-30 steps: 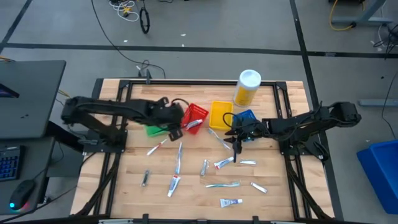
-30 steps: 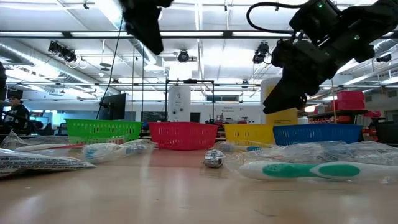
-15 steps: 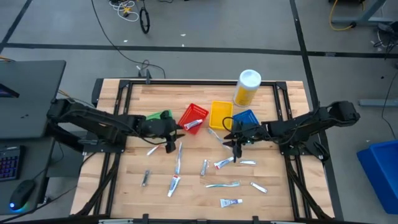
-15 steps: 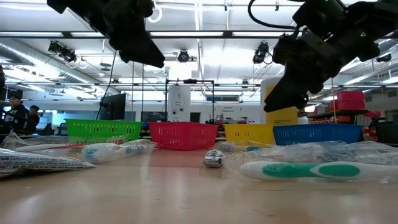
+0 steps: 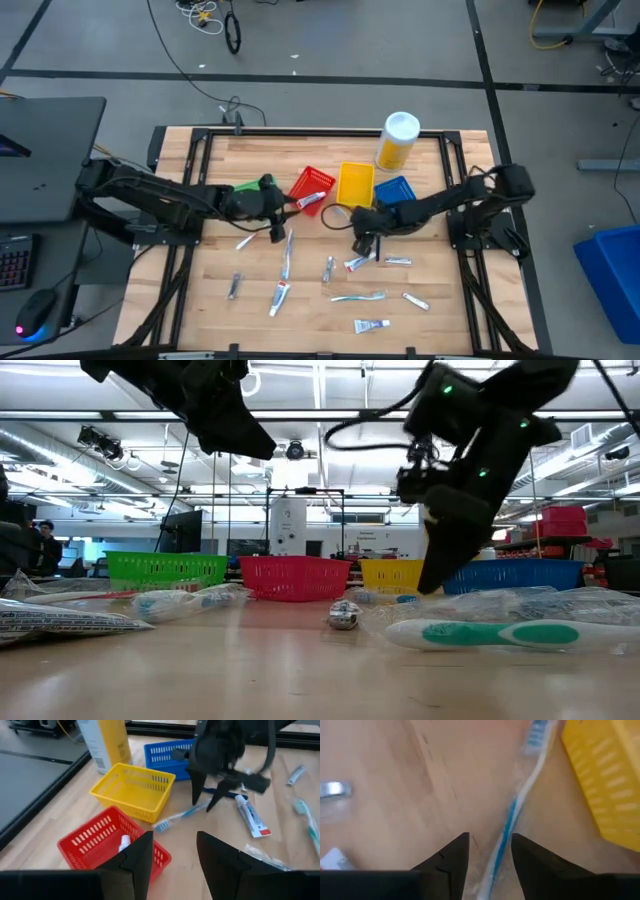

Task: Pick & Place Travel size toiletries
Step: Put the blue toothbrush into the yellow bin, then put the blue razor into the green bin

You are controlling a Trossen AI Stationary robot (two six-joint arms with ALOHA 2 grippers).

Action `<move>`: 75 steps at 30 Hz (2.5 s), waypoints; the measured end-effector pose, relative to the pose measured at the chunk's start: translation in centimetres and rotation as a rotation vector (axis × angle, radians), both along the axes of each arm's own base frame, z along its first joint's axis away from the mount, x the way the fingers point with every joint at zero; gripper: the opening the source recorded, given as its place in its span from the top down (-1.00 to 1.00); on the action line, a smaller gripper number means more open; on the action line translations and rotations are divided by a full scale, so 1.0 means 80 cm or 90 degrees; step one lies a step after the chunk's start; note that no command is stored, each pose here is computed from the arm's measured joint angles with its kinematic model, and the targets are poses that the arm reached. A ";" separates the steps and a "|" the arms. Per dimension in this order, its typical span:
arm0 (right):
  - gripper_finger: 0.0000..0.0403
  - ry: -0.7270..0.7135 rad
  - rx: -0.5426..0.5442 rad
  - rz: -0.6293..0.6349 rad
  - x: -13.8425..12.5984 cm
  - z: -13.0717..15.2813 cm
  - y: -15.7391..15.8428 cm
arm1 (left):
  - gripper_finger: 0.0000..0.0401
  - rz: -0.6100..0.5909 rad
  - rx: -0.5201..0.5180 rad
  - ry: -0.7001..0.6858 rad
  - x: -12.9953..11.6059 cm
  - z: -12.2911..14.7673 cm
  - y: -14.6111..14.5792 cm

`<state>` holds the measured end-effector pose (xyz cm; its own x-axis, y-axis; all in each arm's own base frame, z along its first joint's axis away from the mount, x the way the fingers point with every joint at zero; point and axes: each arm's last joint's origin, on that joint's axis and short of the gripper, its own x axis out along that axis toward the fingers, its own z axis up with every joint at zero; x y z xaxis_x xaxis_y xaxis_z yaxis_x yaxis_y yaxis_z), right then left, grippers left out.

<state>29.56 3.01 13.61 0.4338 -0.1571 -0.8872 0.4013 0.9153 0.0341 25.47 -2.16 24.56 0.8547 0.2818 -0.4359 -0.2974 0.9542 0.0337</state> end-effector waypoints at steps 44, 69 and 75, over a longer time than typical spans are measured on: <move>0.86 -0.076 0.046 -0.182 -0.028 0.114 -0.076 | 0.21 -0.014 -0.026 0.012 -0.001 -0.003 -0.002; 0.47 -0.063 0.127 -0.320 -0.027 0.065 -0.152 | 0.21 -0.015 -0.024 0.016 -0.001 -0.003 -0.002; 0.32 -0.119 0.174 -0.301 -0.020 0.070 -0.158 | 0.21 -0.016 -0.021 0.016 -0.001 -0.003 -0.002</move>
